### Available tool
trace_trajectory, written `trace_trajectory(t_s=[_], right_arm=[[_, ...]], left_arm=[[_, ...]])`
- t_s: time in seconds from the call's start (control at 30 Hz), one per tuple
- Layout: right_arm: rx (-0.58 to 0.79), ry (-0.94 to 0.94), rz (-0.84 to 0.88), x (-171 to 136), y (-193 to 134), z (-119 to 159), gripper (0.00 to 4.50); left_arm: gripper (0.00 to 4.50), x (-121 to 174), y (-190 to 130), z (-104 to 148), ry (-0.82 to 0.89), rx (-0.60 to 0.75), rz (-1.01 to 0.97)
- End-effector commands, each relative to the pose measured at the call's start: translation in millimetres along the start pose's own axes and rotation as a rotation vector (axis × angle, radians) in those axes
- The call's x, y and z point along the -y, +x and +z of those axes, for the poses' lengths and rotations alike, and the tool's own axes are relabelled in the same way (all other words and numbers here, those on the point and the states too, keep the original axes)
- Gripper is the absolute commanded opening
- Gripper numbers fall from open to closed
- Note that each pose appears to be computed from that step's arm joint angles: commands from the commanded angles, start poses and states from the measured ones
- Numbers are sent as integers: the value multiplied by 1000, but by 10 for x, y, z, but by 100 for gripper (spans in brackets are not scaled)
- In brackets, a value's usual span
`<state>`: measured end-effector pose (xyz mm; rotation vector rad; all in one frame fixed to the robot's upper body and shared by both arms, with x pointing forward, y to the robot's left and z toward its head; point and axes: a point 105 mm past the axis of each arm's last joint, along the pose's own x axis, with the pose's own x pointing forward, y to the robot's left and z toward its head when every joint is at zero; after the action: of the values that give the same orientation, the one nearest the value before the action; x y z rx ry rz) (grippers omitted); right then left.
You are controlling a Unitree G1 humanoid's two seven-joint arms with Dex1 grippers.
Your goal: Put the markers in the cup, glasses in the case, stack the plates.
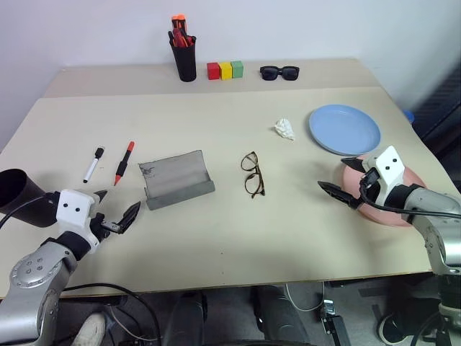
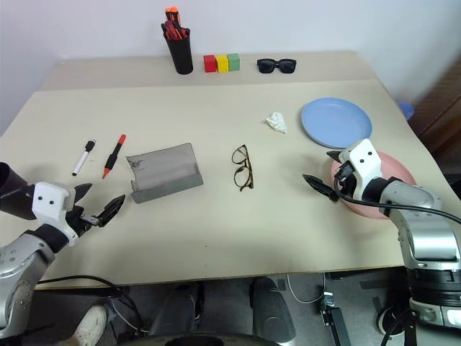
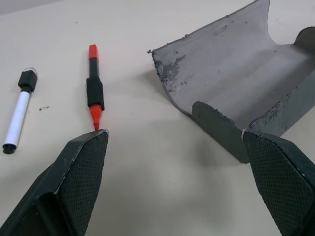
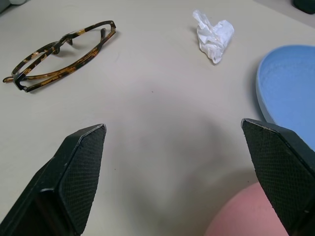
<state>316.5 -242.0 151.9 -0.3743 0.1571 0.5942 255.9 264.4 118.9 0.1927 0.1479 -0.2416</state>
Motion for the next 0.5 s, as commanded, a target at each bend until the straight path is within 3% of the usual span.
trace_trajectory(t_s=[0.03, 0.3, 0.5], right_arm=[[37, -35, 4, 9, 26, 98, 450], [83, -45, 43, -120, 199, 182, 450], [172, -45, 86, -365, 377, 412, 450]], left_arm=[[446, -2, 2, 126, 19, 44, 8], [446, 57, 74, 202, 6, 71, 4], [446, -136, 369, 261, -34, 42, 205]])
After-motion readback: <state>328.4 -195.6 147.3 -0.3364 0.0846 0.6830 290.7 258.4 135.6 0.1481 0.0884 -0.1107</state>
